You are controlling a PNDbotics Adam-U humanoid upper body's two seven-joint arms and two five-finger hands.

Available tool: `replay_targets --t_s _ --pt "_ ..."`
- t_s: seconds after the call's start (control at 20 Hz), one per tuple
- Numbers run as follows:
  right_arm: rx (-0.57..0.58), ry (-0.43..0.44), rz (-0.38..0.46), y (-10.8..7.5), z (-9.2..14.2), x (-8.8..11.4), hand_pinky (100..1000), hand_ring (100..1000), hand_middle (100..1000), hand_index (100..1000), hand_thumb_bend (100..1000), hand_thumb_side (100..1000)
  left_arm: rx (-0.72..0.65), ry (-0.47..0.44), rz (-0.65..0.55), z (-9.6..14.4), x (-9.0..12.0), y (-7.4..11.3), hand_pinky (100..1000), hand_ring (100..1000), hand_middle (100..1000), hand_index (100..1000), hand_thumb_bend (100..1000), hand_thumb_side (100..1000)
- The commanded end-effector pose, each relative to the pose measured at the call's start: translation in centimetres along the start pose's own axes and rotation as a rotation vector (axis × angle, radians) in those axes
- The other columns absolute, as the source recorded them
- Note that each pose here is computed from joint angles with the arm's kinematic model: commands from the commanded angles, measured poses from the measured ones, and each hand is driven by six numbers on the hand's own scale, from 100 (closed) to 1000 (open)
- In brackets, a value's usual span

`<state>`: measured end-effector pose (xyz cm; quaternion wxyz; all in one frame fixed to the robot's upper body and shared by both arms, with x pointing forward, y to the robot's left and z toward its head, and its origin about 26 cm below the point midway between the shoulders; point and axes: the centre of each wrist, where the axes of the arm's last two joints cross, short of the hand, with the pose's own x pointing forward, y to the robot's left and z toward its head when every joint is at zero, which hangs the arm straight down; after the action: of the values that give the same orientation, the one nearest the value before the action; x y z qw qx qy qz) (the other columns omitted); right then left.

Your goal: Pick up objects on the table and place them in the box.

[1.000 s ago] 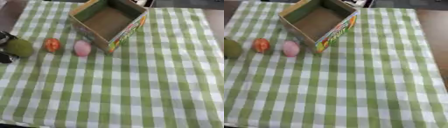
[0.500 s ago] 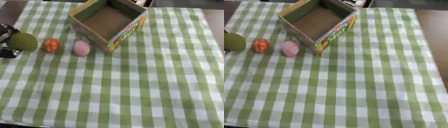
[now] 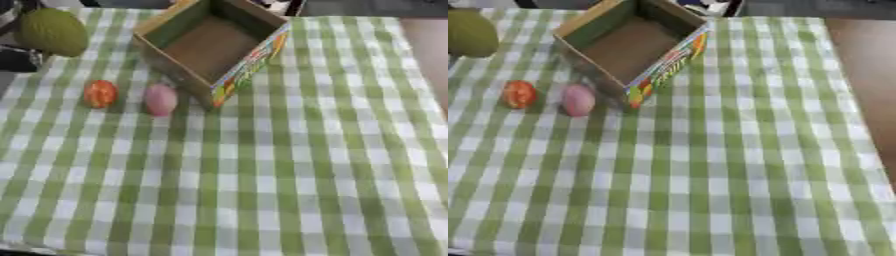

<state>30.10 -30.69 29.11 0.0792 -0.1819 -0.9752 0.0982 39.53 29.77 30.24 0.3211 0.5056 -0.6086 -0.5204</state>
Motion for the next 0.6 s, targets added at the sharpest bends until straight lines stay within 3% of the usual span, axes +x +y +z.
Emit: replay_targets --t_s 0.05,0.6 --pt "0.013 -0.044 -0.005 -0.2 -1.1 0.6 761 787 556 840 100 523 0.087 -0.046 -0.002 -1.3 1.7 2.5 566 533 529 675 100 100" --pt "0.007 -0.097 -0.045 0.4 -2.5 0.9 761 788 554 840 100 524 0.255 -0.153 0.002 -6.7 6.5 4.9 586 541 532 664 100 100"
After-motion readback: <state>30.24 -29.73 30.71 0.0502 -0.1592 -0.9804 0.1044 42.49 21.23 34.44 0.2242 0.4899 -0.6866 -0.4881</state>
